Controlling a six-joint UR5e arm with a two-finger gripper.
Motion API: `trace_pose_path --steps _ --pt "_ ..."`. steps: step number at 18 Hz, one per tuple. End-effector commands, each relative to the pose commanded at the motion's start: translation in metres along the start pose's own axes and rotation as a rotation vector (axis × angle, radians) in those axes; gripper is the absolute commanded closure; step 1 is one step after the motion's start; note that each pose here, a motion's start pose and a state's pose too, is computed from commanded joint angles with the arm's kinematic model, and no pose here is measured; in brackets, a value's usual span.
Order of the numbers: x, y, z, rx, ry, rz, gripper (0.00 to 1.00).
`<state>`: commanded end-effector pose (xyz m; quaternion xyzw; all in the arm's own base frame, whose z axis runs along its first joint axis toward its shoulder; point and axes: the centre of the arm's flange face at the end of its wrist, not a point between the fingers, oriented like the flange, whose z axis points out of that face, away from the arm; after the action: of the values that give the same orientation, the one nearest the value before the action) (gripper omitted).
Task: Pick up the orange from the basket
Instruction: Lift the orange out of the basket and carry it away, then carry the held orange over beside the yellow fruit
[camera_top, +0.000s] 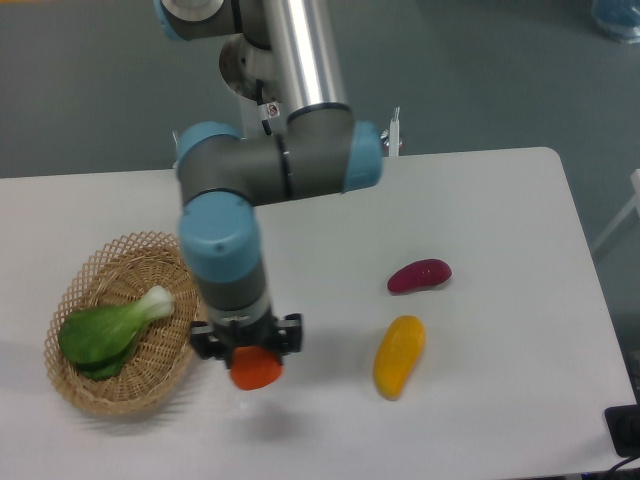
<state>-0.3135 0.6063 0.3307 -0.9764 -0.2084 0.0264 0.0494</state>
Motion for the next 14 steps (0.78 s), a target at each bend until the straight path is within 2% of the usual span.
trace_pose_path --steps 8,14 --pt "-0.059 0.017 0.012 0.005 -0.012 0.077 0.33" --pt "-0.073 0.024 0.022 0.031 -0.033 0.163 0.33"
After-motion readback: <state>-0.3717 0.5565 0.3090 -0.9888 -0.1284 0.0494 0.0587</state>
